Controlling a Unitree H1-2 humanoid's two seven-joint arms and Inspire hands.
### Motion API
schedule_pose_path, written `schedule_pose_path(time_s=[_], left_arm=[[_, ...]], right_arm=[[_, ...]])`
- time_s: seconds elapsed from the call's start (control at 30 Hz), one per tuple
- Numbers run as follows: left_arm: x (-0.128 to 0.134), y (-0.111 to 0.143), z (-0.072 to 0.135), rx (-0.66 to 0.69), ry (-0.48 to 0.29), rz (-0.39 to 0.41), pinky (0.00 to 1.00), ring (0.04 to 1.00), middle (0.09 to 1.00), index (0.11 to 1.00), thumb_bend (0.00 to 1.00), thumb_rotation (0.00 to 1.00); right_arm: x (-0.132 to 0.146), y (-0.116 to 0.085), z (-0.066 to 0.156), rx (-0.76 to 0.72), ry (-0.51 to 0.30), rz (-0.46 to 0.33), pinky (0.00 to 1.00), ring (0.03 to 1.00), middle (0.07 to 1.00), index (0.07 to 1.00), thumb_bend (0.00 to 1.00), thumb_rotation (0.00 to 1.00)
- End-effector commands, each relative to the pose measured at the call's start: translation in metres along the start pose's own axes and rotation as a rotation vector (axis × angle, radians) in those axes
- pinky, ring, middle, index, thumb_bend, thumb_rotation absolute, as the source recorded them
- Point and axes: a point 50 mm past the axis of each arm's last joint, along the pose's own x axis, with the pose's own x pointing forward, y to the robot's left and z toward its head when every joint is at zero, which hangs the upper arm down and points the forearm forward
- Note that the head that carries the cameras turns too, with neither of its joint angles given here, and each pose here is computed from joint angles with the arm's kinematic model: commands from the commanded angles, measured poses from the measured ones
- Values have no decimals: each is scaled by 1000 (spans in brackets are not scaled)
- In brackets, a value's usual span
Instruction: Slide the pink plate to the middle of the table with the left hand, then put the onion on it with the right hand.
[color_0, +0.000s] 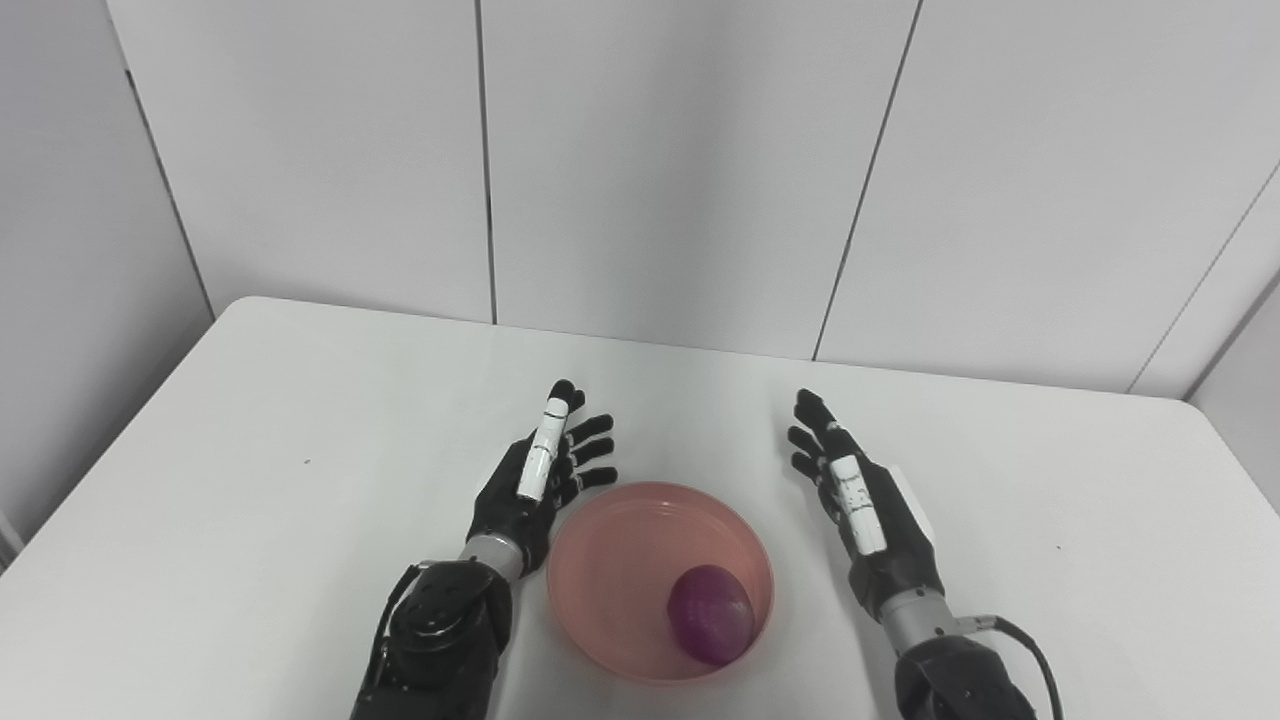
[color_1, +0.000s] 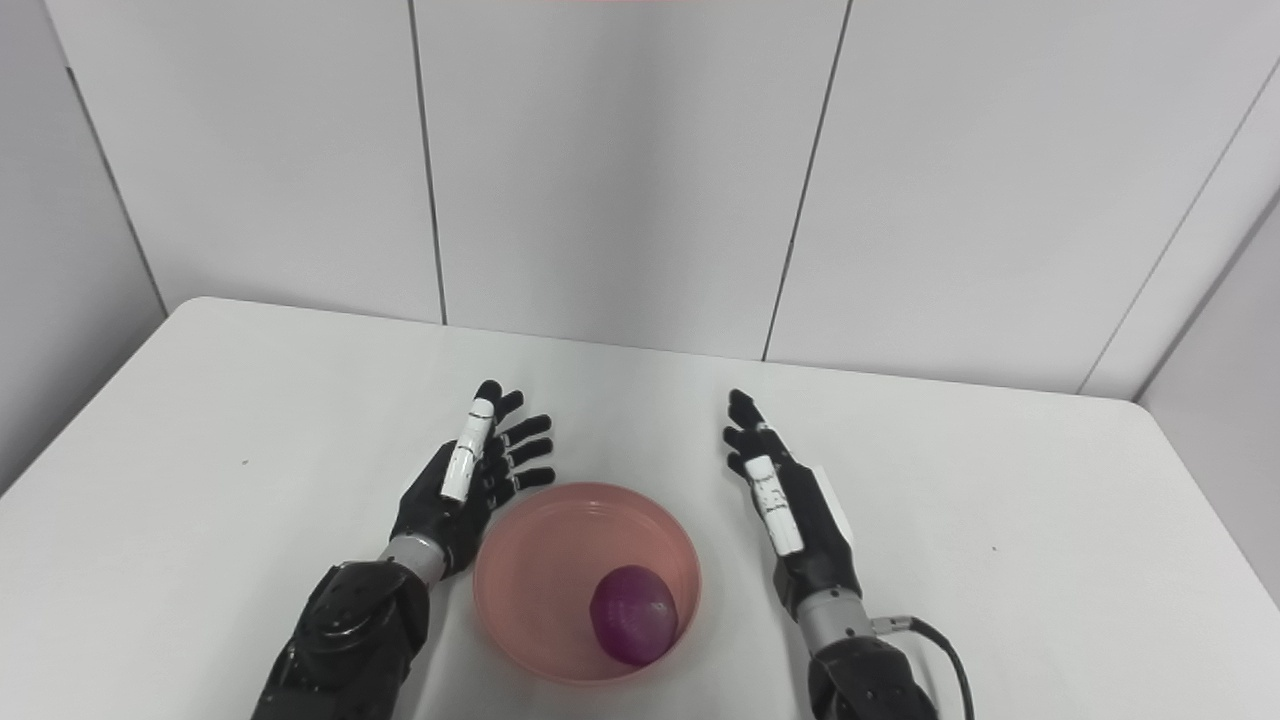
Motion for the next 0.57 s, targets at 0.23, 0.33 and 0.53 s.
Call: schedule_pose_path(time_s=[0.23,0.33,0.53], left_arm=[[-4,2,1,14,-23,-4,889,860,858,935,606,967],[-6,3,-1,38,-51,-4,885,865,858,937,608,961],[-12,6,-11,104,-131,-5,897,884,886,903,627,912]], right_arm=[[2,9,-16,168,94,-5,999,987,989,989,855,960],[2,12,-22,202,111,3,1000,999,999,999,841,976],[2,19,-30,232,132,19,1000,1000,1000,1000,818,1000]])
